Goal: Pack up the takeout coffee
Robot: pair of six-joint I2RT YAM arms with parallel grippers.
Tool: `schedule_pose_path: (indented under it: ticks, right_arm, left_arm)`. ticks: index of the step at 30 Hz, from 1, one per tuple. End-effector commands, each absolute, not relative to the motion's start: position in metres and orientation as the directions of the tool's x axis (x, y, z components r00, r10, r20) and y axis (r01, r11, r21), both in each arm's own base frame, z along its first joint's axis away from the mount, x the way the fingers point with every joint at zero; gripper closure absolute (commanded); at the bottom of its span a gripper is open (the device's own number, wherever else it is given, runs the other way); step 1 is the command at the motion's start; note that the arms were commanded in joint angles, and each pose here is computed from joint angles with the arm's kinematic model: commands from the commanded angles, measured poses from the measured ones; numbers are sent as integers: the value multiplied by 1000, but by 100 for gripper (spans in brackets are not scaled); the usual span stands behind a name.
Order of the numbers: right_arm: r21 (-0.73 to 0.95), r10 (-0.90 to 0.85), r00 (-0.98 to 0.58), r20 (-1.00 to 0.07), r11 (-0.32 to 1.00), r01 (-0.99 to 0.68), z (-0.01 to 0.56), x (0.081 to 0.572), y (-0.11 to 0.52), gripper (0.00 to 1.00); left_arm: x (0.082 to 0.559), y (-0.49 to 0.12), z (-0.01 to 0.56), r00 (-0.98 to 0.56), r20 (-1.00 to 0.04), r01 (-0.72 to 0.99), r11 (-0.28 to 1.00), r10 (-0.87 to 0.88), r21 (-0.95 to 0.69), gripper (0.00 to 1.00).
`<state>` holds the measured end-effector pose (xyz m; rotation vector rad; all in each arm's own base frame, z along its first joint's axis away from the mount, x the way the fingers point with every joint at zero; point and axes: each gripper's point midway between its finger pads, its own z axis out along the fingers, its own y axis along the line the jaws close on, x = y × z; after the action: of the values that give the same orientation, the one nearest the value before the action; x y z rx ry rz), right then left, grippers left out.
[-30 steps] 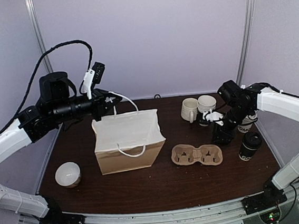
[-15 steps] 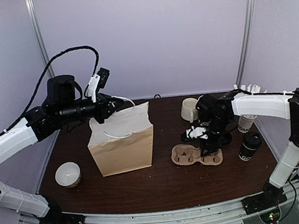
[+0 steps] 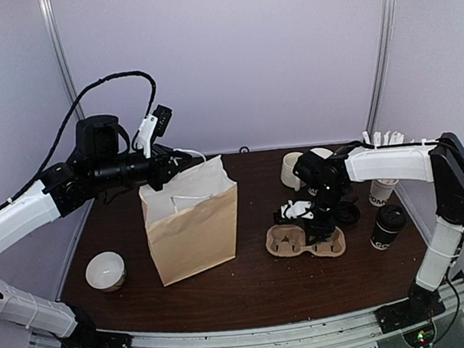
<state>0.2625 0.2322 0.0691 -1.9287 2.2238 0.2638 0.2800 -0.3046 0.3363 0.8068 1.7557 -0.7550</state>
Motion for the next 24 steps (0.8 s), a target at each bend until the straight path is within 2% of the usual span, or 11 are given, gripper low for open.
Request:
schedule_pose_path:
  ticks: [1,9,18,20,24]
  right_arm:
    - [-42,-960,-146,-237,161,-986,66,278,235,52]
    - [-31,-965,-148,-217,159,-987,58,276,234,53]
    - [-39,-968,-153,-198,164,-986,56,274,232,63]
    - [-43,-967,-154,-201,165,-985,58,274,232,63]
    - [-47,-972,-144,-188,155,-987,54,271,231,54]
  left_arm:
    - [285,-305,350,-218,-964,810,579,150,-94,100]
    - [285,-305,347,-224,-962,807,583,155,-94,100]
    - [287,-305,347,-224,-962,805,585,154,-94,100]
    - [287,-306,348,-223,-963,806,584,153,-93,100]
    - [288,-306,345,-226,-961,806,584,157,-94,100]
